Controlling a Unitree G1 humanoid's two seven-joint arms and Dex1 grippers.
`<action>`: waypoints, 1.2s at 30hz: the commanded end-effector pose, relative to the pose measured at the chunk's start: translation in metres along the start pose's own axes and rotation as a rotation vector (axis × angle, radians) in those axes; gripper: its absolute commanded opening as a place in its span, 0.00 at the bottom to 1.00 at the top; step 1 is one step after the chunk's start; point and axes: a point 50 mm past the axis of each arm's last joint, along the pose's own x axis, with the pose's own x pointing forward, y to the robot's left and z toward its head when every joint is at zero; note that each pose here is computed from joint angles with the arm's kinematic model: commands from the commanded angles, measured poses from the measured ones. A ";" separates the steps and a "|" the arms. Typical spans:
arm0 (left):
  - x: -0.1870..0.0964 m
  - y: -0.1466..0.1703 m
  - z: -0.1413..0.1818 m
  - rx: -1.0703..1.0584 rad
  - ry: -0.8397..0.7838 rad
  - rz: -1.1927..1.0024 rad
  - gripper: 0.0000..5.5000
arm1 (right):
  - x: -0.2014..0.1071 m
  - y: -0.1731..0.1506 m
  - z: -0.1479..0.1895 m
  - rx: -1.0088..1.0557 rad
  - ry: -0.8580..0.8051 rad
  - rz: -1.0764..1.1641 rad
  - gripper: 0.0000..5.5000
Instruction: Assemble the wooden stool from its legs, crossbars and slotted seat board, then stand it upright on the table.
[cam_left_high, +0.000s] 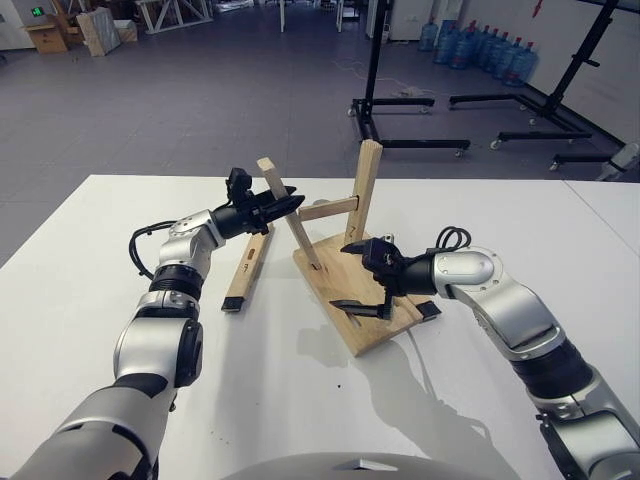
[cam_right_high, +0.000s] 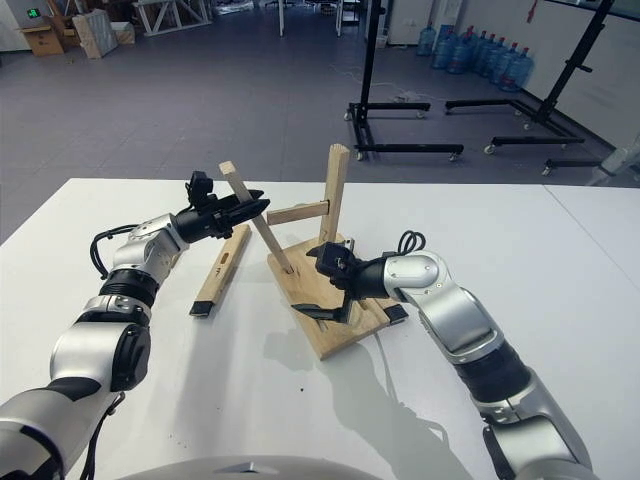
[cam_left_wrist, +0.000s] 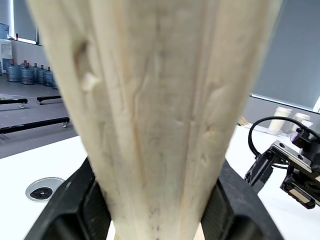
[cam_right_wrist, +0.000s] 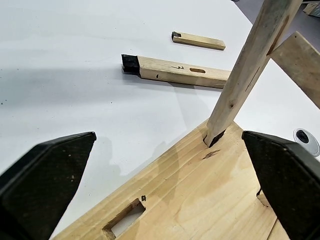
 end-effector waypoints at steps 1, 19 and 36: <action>0.006 0.001 -0.006 -0.036 0.036 0.014 0.37 | 0.000 0.000 0.003 -0.010 -0.001 -0.005 0.98; 0.013 -0.003 -0.017 -0.002 0.113 -0.020 0.37 | -0.017 -0.030 0.031 -0.125 -0.025 -0.129 0.98; 0.019 -0.009 -0.023 0.000 0.125 -0.052 0.37 | 0.013 -0.116 0.098 -0.587 -0.063 -0.797 0.98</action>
